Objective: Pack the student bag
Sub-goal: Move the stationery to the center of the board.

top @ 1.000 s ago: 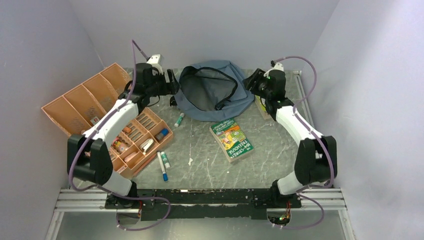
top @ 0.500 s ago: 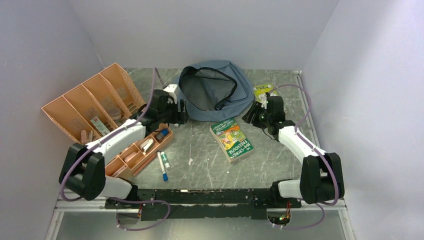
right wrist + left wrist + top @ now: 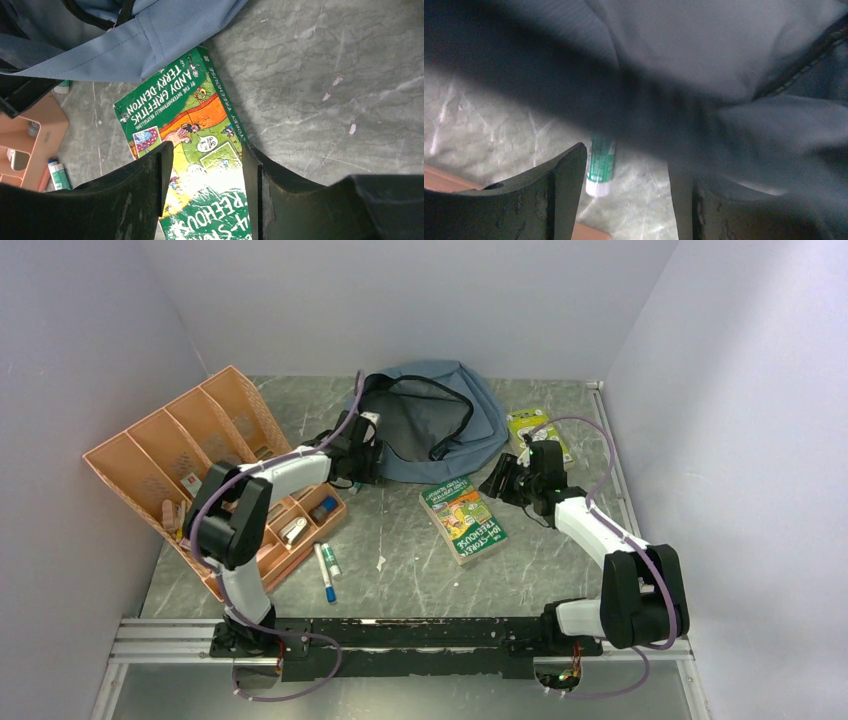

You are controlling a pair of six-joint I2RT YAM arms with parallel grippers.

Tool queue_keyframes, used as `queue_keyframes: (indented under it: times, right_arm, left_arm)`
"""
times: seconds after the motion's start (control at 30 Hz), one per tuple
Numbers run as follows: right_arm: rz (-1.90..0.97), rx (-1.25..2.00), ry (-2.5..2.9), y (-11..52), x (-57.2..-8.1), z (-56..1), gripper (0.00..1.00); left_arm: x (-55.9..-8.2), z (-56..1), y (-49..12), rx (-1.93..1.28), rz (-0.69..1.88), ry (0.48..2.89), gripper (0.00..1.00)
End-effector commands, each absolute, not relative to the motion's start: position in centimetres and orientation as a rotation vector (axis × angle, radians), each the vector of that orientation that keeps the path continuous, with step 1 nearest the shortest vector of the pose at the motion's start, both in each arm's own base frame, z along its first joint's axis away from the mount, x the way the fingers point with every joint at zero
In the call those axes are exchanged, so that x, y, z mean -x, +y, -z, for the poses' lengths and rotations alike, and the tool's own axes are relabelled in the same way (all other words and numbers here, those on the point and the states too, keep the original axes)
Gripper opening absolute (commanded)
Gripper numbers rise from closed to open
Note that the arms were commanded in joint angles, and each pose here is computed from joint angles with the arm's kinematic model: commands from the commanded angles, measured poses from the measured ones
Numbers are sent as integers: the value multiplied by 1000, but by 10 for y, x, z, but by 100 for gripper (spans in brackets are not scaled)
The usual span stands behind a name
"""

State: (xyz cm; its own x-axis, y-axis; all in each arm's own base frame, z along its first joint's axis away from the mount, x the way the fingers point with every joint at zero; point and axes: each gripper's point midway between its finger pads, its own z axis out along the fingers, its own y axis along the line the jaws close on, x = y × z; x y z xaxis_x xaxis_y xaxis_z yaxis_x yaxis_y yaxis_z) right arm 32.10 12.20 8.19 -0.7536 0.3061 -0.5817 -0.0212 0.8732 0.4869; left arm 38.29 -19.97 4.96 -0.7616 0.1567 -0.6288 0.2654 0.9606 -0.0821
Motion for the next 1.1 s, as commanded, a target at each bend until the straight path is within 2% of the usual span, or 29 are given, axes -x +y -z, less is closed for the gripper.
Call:
queue_keyframes:
  times: [0.0,0.1,0.27,0.33,0.53,0.8,1.07]
  right_arm:
    - [-644,-138,2322,126,-319,-88,56]
    - [-650,-119,2325,128,-318,-87,56]
    - [-668,-100,2338,130,-316,-81,56]
    - [-671,-100,2338,131,-315,-80,56]
    - [-663,-107,2335,129,-315,-78,56]
    - [-663,-113,2338,130,-317,-79,56]
    - [-682,-107,2360,133,-317,-75,56]
  left_arm:
    - [-394,-37,-196,-333,139,2488,64]
    - [-398,-25,-193,-317,125,2520,63]
    - [-394,-7,-191,-305,118,2571,55]
    - [-391,-3,-189,-301,113,2585,49]
    - [-383,-13,-188,-273,114,2597,22]
    - [-324,-35,-208,-220,247,2622,20]
    - [-251,-39,-192,-4,304,2619,16]
